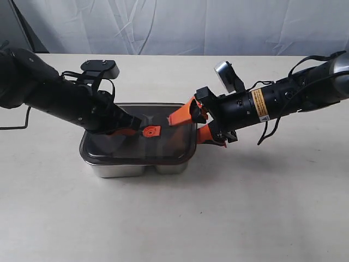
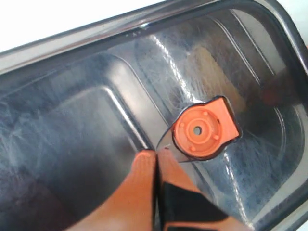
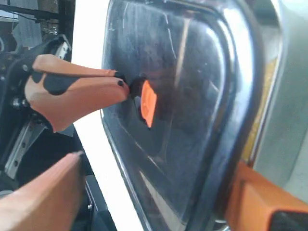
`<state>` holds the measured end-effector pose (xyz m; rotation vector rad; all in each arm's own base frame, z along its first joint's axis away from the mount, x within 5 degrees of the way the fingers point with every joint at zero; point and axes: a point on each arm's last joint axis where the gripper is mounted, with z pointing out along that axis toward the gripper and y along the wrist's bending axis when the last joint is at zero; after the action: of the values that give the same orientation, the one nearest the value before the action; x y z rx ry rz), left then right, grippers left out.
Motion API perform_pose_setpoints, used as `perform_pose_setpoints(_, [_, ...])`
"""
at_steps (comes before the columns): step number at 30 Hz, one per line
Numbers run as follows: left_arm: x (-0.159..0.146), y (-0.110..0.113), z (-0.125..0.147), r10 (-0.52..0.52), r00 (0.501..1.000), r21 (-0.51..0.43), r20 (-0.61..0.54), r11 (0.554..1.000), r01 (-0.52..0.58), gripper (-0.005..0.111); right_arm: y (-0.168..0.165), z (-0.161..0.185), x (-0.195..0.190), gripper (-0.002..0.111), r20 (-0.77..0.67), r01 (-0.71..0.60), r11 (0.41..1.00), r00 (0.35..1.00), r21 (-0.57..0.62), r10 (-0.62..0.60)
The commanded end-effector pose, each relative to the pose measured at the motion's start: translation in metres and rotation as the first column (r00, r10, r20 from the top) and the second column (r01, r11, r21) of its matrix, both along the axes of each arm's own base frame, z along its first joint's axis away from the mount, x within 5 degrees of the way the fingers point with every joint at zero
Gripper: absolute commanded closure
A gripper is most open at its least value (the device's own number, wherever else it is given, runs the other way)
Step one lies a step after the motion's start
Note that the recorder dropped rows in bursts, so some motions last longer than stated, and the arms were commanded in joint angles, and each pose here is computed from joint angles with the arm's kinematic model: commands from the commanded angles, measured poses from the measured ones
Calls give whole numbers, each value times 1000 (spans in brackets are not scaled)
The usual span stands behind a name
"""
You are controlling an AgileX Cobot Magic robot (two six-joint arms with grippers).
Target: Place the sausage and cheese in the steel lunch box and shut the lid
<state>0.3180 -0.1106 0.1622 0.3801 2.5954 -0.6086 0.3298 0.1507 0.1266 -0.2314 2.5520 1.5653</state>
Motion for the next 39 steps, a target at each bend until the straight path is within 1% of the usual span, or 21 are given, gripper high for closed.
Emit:
perform_pose_setpoints(1, [-7,1,-25,-52,996,65,-67,996,57,107,-8,-3,8,34,36,48,994,998,-100,-45])
perform_pose_setpoints(3, [-7,1,-25,-52,996,65,-67,996,57,107,-8,4,9,40,61,37,994,998,-104,-31])
perform_pose_setpoints(5, [-7,1,-25,-52,996,65,-67,996,57,107,-9,8,11,51,80,44,994,996,-103,-36])
perform_pose_setpoints(8, [-7,1,-25,-52,996,65,-67,996,57,107,-18,11,15,62,80,62,994,995,-89,-55])
perform_pose_setpoints(10, [-7,1,-25,-51,996,66,-66,996,56,107,-27,12,17,62,75,79,994,995,-79,-73])
perform_pose_setpoints(12, [-7,1,-25,-49,997,68,-63,996,53,107,-35,12,20,59,73,98,992,993,-74,-93])
perform_pose_setpoints(16, [-6,1,-25,-45,997,66,-62,997,49,107,-48,12,24,46,76,141,987,988,-83,-135])
perform_pose_setpoints(17, [-6,1,-25,-45,997,66,-62,997,49,107,-49,12,25,45,76,145,986,987,-85,-139])
perform_pose_setpoints(19, [-6,1,-25,-45,997,66,-62,997,49,107,-50,12,24,48,72,143,987,988,-75,-138])
perform_pose_setpoints(21, [-6,1,-25,-45,997,66,-62,997,49,107,-48,15,21,57,56,110,993,993,-40,-108])
perform_pose_setpoints(24, [-6,1,-25,-34,998,63,-58,997,38,107,-44,21,17,86,41,62,997,997,41,-64])
perform_pose_setpoints(26, [-5,1,-25,-29,998,58,-59,998,32,107,-42,25,15,108,52,27,996,998,86,-32])
perform_pose_setpoints(29, [-4,1,-23,-18,999,62,-44,998,21,107,-31,27,10,108,47,-13,994,999,106,9])
perform_pose_setpoints(30, [-4,1,-23,-15,999,61,-43,998,18,107,-17,27,6,108,60,-53,993,997,102,47])
perform_pose_setpoints(31, [-4,1,-23,-14,999,62,-41,998,17,107,-10,26,4,108,66,-68,994,996,89,62])
perform_pose_setpoints(32, [-4,2,-23,-13,999,63,-39,998,15,107,7,19,-1,108,87,-94,996,992,13,92])
perform_pose_setpoints(33, [-4,2,-23,-13,999,63,-39,998,15,107,13,16,-3,108,102,-103,994,989,-34,106])
perform_pose_setpoints(34, [-4,2,-23,-13,999,63,-39,998,15,107,26,10,-4,108,135,-75,990,987,-116,91])
perform_pose_setpoints(35, [-4,2,-23,-13,999,63,-39,998,15,107,34,6,-6,108,153,-64,986,984,-157,88])
perform_pose_setpoints(37, [-4,2,-23,-13,999,63,-39,998,15,107,40,5,-5,108,180,-46,980,980,-194,81])
perform_pose_setpoints(39, [-4,2,-23,-13,999,63,-39,998,15,107,39,3,-2,108,199,-5,973,979,-231,52])
